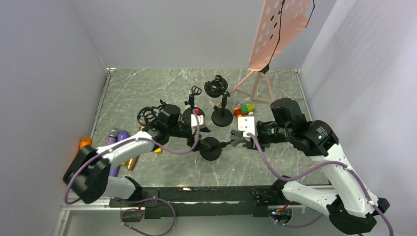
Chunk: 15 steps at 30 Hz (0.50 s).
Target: Remove the microphone from the stand
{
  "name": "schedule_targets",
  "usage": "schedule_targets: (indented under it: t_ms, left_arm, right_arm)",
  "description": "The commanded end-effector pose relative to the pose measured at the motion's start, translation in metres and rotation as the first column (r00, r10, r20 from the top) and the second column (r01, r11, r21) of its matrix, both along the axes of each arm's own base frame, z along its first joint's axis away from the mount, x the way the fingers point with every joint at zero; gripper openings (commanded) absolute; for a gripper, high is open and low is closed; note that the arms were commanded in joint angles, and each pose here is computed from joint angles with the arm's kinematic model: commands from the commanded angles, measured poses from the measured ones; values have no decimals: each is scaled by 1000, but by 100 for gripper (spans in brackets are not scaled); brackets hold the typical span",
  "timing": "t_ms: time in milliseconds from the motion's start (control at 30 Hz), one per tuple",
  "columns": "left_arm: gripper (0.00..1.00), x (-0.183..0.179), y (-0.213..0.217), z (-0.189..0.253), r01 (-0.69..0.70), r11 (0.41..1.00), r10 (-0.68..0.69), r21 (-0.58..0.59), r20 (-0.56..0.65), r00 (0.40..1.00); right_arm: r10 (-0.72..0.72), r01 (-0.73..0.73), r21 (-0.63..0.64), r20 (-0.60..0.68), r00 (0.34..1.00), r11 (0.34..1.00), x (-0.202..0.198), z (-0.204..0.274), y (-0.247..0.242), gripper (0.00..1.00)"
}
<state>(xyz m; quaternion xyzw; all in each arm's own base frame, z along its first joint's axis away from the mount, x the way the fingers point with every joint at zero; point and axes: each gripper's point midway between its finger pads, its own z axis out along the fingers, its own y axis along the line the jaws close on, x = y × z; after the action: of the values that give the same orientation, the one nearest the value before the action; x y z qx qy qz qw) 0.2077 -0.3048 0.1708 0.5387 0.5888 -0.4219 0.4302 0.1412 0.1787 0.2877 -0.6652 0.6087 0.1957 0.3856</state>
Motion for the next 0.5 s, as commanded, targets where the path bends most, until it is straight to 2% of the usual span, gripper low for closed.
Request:
schedule_targets:
  t_ms: [0,233,367,467]
  left_arm:
    - [78,21,-48,43,76,986,-53,-148,149,987]
    - [70,12,-91,38,238,961,-221,-142,129,967]
    - [64,-1,-95,22,316,943,-305,-101,112,946]
    - [64,-9,-86,12,339,939,-334,-53,79,939]
  right_arm:
    - [-51,51,-1,80,995,999,23,-3,0,0]
    - [-96,97,-14,75,993,995,25,-9,-12,0]
    - [-102,104,-18,75,992,994,25,-8,-14,0]
    - [-110,113,-22,83,990,993,24,-7,-17,0]
